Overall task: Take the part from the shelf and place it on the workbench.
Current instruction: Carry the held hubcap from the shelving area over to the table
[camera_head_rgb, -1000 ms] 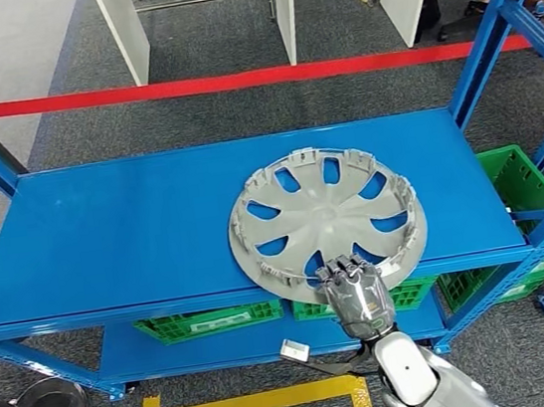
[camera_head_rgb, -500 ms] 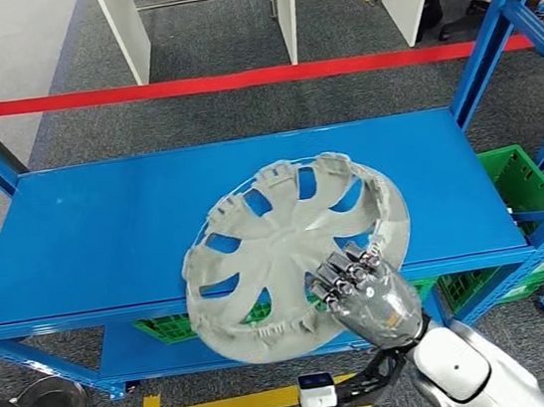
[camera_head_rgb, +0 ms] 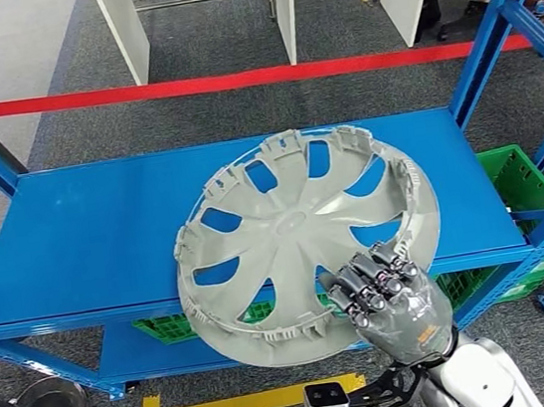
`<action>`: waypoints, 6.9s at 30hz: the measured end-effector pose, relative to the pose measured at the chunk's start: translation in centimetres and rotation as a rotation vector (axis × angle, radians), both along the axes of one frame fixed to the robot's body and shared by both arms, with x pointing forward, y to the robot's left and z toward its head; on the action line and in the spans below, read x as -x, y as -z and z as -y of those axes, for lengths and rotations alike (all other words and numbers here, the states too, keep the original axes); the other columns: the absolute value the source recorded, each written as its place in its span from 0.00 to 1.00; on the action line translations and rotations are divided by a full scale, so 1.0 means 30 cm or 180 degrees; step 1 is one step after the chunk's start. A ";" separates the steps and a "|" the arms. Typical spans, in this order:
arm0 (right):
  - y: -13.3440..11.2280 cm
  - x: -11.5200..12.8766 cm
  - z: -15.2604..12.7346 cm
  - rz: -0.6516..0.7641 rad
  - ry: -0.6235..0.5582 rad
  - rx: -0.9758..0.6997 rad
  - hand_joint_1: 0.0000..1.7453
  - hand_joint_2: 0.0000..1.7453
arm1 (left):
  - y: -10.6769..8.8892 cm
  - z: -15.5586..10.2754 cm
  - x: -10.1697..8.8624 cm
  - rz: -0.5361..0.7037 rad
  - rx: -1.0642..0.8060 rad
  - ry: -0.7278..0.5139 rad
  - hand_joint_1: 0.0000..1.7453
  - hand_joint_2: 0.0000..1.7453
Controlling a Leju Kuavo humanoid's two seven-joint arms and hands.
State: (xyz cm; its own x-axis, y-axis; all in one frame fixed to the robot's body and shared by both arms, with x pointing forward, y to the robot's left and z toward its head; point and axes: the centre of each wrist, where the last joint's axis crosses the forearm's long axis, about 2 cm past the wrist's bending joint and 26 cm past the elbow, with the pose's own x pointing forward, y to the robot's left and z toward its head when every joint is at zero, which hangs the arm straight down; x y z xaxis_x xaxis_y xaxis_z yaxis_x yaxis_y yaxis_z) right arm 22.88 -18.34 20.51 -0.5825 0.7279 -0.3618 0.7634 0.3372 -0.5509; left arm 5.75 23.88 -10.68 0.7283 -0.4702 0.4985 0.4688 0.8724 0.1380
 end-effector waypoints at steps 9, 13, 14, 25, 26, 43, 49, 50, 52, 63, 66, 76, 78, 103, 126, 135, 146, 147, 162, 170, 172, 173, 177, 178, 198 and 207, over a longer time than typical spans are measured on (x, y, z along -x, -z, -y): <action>-0.040 0.015 -0.020 0.0062 0.0072 -0.0235 1.00 1.00 | 0.000 0.000 0.003 -0.0033 -0.0004 0.0036 0.00 0.00; -0.046 0.017 -0.022 0.0059 0.0105 -0.0302 1.00 1.00 | 0.001 0.000 0.004 -0.0018 0.0008 0.0022 0.00 0.00; -0.046 0.018 -0.022 0.0050 0.0115 -0.0319 1.00 1.00 | 0.001 0.000 0.004 -0.0011 0.0010 0.0021 0.00 0.00; -0.049 0.024 -0.020 0.0039 0.0150 -0.0373 1.00 1.00 | 0.001 0.000 0.004 0.0028 0.0002 0.0032 0.00 0.00; -0.050 0.024 -0.020 0.0042 0.0149 -0.0373 1.00 1.00 | 0.001 -0.001 0.004 0.0028 0.0001 0.0033 0.00 0.00; -0.048 0.043 -0.005 0.0047 0.0182 -0.0367 1.00 1.00 | 0.000 -0.006 -0.003 -0.0020 -0.0067 -0.0001 0.00 0.00; -0.044 0.051 0.014 0.0038 0.0241 -0.0355 1.00 1.00 | -0.001 -0.007 -0.012 -0.0029 -0.0101 0.0003 0.00 0.00; -0.045 0.053 0.017 0.0042 0.0249 -0.0353 1.00 1.00 | -0.002 -0.007 -0.015 -0.0032 -0.0114 -0.0004 0.00 0.00; -0.043 0.059 0.026 0.0038 0.0278 -0.0346 1.00 1.00 | -0.002 -0.008 -0.017 -0.0056 -0.0141 -0.0040 0.00 0.00; -0.029 0.138 0.097 -0.0048 0.0586 -0.0400 1.00 1.00 | 0.003 -0.029 0.002 -0.0474 -0.0059 -0.0849 0.00 0.00; -0.040 0.157 0.112 -0.0032 0.0684 -0.0474 1.00 1.00 | 0.006 -0.050 0.009 -0.0638 0.0003 -0.1321 0.00 0.00; -0.054 0.175 0.133 -0.0032 0.0853 -0.0626 1.00 1.00 | 0.012 -0.122 0.029 -0.0799 0.0067 -0.2305 0.00 0.00; -0.056 0.174 0.134 -0.0033 0.0871 -0.0655 1.00 1.00 | 0.012 -0.126 0.030 -0.0787 0.0097 -0.2392 0.00 0.00; -0.083 0.200 0.187 0.0082 0.1057 -0.0662 1.00 1.00 | -0.001 -0.137 -0.062 -0.0613 0.0032 -0.1905 0.00 0.00; -0.096 0.326 0.245 -0.0004 0.1409 -0.0727 1.00 1.00 | -0.027 -0.036 -0.162 -0.0488 -0.0097 -0.1124 0.00 0.00; -0.107 0.303 0.244 0.0046 0.1451 -0.0838 1.00 1.00 | -0.029 -0.042 -0.171 -0.0435 -0.0096 -0.1177 0.00 0.00; -0.103 0.278 0.239 0.0052 0.1434 -0.0852 1.00 1.00 | -0.018 -0.058 -0.127 -0.0501 -0.0177 -0.1154 0.00 0.00; -0.103 0.275 0.238 0.0050 0.1431 -0.0852 1.00 1.00 | -0.018 -0.058 -0.126 -0.0505 -0.0186 -0.1137 0.00 0.00; -0.100 0.254 0.232 0.0056 0.1401 -0.0854 1.00 1.00 | -0.018 -0.055 -0.128 -0.0520 -0.0281 -0.0910 0.00 0.00; -0.098 0.245 0.230 0.0058 0.1390 -0.0845 1.00 1.00 | -0.021 -0.047 -0.139 -0.0513 -0.0293 -0.0786 0.00 0.00; -0.098 0.244 0.230 0.0063 0.1387 -0.0844 1.00 1.00 | -0.022 -0.045 -0.142 -0.0508 -0.0294 -0.0775 0.00 0.00; -0.098 0.243 0.230 0.0062 0.1387 -0.0845 1.00 1.00 | -0.022 -0.045 -0.142 -0.0507 -0.0293 -0.0772 0.00 0.00; -0.099 0.241 0.230 0.0066 0.1385 -0.0845 1.00 1.00 | -0.022 -0.047 -0.142 -0.0510 -0.0300 -0.0766 0.00 0.00; -0.099 0.241 0.229 0.0067 0.1384 -0.0845 1.00 1.00 | -0.022 -0.047 -0.142 -0.0510 -0.0301 -0.0759 0.00 0.00; -0.104 0.229 0.220 0.0086 0.1350 -0.0877 1.00 1.00 | -0.029 -0.028 -0.166 -0.0519 -0.0343 -0.0531 0.00 0.00; -0.106 0.227 0.216 0.0097 0.1329 -0.0877 1.00 1.00 | -0.028 -0.027 -0.159 -0.0562 -0.0378 -0.0527 0.00 0.00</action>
